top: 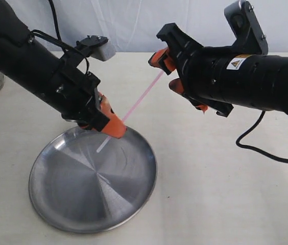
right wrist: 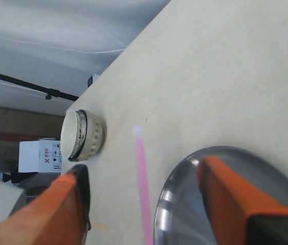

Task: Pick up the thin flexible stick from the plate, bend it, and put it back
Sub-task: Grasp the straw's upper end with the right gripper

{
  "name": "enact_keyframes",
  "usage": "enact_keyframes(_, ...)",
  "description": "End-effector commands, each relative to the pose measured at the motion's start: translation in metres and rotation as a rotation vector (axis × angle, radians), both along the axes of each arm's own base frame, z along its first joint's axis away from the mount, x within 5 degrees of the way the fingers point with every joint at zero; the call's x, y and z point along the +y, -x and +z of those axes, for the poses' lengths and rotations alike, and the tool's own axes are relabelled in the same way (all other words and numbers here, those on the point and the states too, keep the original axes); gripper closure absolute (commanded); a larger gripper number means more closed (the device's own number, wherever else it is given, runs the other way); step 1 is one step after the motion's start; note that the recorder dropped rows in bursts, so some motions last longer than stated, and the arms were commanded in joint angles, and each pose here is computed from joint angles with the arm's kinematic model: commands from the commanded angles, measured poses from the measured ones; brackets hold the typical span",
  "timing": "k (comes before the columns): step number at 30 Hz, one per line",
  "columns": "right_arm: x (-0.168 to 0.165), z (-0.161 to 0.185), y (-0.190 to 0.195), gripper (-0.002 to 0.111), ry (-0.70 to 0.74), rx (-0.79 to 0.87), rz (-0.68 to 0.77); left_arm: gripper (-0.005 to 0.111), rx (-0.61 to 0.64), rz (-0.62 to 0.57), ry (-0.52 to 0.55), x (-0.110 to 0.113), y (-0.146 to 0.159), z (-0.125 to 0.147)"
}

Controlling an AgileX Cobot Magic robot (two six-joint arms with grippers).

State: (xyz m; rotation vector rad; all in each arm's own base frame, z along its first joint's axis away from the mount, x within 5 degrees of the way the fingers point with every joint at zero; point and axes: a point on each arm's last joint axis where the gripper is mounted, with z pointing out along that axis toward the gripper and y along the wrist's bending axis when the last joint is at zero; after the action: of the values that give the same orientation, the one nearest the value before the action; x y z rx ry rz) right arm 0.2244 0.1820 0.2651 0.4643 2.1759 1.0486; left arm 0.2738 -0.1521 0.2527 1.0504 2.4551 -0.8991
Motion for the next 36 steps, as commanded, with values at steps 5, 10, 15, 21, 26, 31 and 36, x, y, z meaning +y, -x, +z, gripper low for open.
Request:
enact_keyframes(5, 0.004, -0.007, -0.008, 0.047, 0.007, -0.015, -0.022, 0.107, -0.015, 0.008, 0.035, -0.002, 0.000, 0.006)
enact_keyframes(10, 0.004, -0.009, -0.008, 0.072, 0.009, -0.007, -0.024, 0.107, -0.030, -0.002, 0.093, -0.006, 0.000, 0.010)
enact_keyframes(15, 0.004, -0.009, -0.008, 0.109, 0.010, -0.008, -0.023, 0.107, -0.025, -0.004, 0.101, -0.007, 0.000, 0.010)
enact_keyframes(21, 0.005, -0.009, -0.008, 0.109, 0.093, -0.080, 0.042, 0.107, -0.034, -0.022, 0.158, -0.011, 0.001, 0.014)
enact_keyframes(26, 0.006, -0.008, -0.008, 0.109, 0.136, -0.119, 0.076, 0.107, -0.044, 0.004, 0.174, -0.011, -0.002, 0.016)
enact_keyframes(31, 0.006, -0.009, -0.007, 0.109, 0.255, -0.204, 0.157, 0.107, -0.044, 0.024, 0.196, -0.012, -0.003, 0.017)
enact_keyframes(36, 0.005, -0.018, -0.001, 0.109, 0.414, -0.192, 0.299, 0.107, -0.048, 0.047, 0.213, -0.013, -0.005, 0.018)
